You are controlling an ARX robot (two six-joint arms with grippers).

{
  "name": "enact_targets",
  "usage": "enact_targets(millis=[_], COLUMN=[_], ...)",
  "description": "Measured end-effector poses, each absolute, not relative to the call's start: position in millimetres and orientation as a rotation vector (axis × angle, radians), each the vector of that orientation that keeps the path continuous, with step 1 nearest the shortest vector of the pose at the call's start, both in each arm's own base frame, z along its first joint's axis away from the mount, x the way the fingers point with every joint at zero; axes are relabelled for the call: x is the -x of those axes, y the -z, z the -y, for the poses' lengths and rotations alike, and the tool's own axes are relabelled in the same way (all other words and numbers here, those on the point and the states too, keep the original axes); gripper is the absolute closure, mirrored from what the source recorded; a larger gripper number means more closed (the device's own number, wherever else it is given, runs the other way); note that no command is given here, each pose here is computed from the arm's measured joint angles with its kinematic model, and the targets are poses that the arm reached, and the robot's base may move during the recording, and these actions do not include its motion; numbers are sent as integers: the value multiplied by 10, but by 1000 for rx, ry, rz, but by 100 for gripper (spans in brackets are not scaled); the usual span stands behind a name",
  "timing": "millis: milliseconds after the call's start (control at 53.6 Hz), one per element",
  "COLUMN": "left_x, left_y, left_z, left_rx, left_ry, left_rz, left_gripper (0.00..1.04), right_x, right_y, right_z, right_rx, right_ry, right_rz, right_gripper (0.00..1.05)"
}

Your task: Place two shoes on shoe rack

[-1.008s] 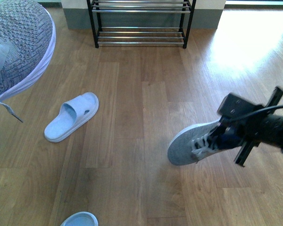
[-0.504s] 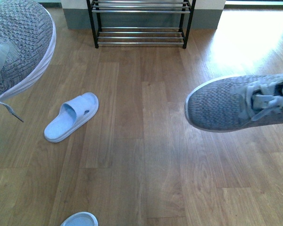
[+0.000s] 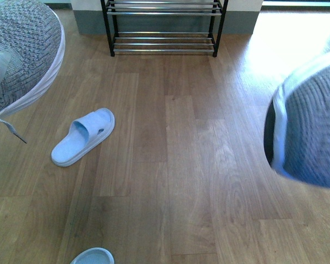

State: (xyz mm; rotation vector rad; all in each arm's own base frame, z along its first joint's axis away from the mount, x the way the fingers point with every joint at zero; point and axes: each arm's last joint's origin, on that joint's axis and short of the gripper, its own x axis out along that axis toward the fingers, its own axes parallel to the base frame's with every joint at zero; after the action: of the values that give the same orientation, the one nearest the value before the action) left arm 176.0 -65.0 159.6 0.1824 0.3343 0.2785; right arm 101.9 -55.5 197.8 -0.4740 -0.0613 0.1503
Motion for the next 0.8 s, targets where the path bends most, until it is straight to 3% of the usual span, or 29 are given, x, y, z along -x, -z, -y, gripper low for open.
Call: enact_targets(millis=[803], left_x=[-1760], left_y=[-1595], left_z=[648], left_rx=[-183], left_ry=[-280], left_rz=[-335], left_gripper=[103], right_x=[-985], right_y=[-2002], right_z=[533], right_rx=[471], right_ry=[-151], right_rz=[84], right_gripper=[103])
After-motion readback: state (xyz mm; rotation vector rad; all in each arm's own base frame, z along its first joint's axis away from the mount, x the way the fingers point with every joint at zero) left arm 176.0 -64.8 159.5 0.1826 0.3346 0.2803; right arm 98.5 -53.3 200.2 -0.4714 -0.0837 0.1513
